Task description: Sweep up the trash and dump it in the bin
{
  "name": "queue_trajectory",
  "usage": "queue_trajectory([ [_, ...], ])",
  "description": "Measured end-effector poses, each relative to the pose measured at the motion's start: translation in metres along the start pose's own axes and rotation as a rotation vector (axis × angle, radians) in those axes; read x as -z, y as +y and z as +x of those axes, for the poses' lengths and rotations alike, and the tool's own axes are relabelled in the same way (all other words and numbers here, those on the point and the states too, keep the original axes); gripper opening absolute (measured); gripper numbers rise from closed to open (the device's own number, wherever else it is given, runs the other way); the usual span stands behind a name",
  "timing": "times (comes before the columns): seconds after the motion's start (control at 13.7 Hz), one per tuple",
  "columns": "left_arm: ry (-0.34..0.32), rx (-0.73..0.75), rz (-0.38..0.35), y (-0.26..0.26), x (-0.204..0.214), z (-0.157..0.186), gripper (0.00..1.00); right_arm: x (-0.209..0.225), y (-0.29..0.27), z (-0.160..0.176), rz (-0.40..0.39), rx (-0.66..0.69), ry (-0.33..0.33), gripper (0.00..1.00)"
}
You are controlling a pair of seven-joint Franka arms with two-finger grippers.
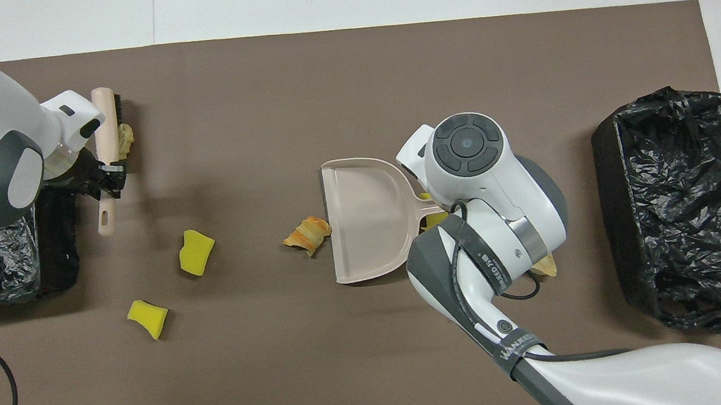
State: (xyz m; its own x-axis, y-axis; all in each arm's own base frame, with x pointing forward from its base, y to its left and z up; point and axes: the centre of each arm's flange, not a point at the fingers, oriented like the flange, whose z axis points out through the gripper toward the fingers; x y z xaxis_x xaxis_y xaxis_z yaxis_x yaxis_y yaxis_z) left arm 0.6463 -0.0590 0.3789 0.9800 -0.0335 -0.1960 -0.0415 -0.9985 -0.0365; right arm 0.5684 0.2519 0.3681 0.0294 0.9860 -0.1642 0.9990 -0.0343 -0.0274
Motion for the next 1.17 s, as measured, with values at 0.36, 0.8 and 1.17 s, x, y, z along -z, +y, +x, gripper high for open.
queue_trajectory([
  [0.36,-0.088,-0.086,-0.061,0.094,0.045,-0.052,0.27,-0.001,0.000,0.000,0.001,-0.002,0.000,0.32],
  [0.8,-0.108,0.016,-0.017,0.072,0.066,-0.070,0.27,-0.002,-0.002,0.003,-0.003,0.003,0.002,0.32],
  [1.17,-0.045,0.244,0.035,0.038,0.019,-0.091,0.27,-0.009,-0.009,0.014,0.003,-0.037,-0.003,0.32],
])
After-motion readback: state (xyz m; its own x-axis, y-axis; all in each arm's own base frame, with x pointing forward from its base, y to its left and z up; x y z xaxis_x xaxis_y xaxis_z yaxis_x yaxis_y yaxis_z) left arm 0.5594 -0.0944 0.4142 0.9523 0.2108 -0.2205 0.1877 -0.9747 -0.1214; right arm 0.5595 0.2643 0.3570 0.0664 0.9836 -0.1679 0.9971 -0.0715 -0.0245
